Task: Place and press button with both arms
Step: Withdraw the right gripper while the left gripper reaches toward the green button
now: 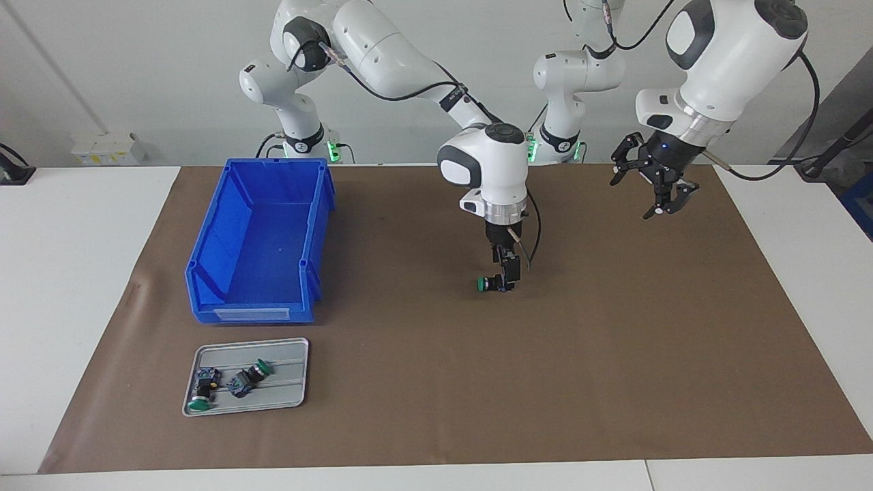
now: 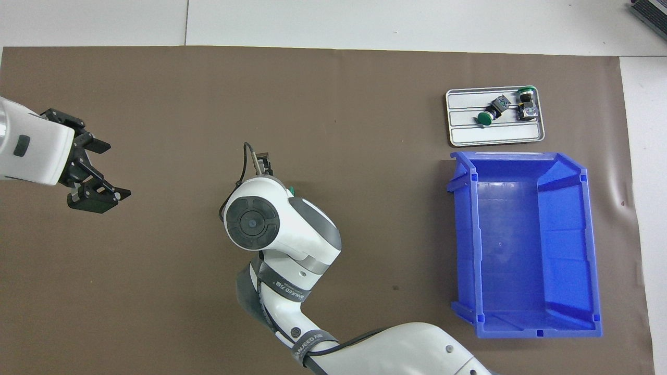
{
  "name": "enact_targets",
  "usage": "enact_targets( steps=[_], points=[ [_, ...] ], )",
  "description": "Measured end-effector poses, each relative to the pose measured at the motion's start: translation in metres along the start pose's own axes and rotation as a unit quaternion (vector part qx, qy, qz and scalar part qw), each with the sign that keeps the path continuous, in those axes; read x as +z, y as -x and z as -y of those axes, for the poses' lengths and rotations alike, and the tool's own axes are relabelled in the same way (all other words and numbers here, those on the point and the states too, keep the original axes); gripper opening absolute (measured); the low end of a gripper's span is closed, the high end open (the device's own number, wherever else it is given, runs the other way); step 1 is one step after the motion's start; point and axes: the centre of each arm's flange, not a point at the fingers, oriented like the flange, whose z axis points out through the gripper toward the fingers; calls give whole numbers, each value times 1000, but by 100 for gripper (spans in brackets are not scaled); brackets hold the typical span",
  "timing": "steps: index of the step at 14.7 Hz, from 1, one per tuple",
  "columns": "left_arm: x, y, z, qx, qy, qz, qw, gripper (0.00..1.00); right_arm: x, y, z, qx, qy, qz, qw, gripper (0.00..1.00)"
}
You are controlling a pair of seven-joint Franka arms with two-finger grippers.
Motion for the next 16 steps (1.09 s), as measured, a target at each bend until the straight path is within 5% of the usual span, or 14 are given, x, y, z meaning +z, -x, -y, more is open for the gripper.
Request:
enact_targets(
  steps=[4, 11, 16],
  points=[
    [63, -36, -12, 48, 2, 1, 999, 83, -81, -114, 57, -150, -8, -28, 988, 100],
    [196, -100, -53, 120, -34, -21, 992, 83, -154, -298, 91, -333, 26, -70, 940, 100],
    [250, -136, -77, 142, -36, -27, 989, 81, -217, -411, 73, -461, 89, -65, 881, 100]
  ],
)
